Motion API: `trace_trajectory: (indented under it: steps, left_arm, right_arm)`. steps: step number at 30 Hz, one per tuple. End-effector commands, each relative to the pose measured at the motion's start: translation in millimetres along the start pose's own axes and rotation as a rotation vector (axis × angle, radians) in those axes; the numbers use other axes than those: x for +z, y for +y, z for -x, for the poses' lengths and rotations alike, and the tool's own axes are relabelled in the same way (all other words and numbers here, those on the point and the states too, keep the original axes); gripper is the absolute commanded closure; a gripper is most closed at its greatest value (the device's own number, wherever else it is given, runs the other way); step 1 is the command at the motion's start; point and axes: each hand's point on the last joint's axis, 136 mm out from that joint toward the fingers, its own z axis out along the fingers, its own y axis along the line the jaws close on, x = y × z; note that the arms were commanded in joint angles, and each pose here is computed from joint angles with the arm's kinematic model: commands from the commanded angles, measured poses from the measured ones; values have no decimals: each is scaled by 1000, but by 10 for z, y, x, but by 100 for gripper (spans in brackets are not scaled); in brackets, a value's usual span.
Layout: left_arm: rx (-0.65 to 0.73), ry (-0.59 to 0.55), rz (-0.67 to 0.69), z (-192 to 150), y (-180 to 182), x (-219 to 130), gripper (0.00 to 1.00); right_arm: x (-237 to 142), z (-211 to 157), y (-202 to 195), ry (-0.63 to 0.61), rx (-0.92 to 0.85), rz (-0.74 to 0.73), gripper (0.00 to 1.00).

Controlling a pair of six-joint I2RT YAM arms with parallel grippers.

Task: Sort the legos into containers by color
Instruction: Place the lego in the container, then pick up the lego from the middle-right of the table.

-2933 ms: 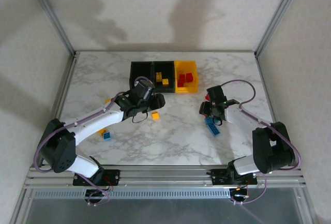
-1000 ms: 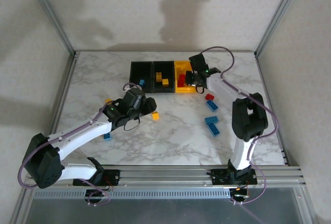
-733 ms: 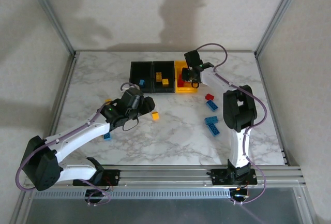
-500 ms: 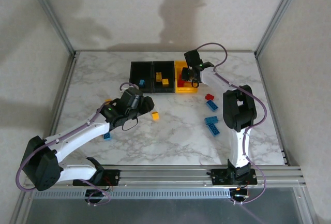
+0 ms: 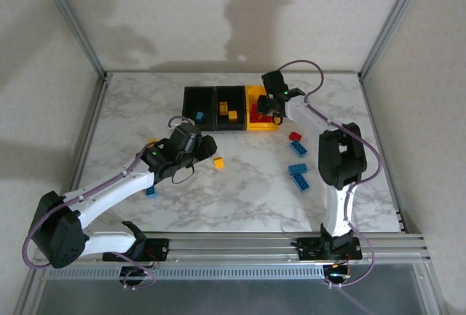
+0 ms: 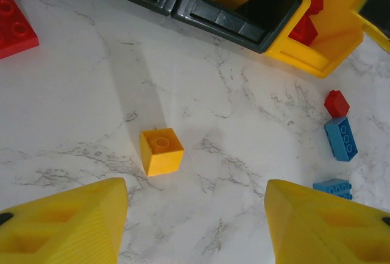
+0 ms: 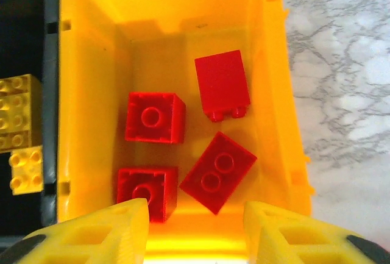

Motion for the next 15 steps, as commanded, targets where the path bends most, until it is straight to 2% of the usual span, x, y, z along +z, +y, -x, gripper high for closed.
trace_trajectory:
  steps: [1, 8, 15]
  left_arm:
    - [-20, 9, -15, -20, 0, 46, 38]
    - [23, 72, -94, -156, -260, 173, 38]
    - [84, 127, -170, -300, -584, 271, 38]
  right_arm:
    - [-360, 70, -90, -61, 1, -6, 55]
    - [-671, -213, -420, -58, 44, -31, 50]
    - [-700, -617, -843, -13, 115, -75, 42]
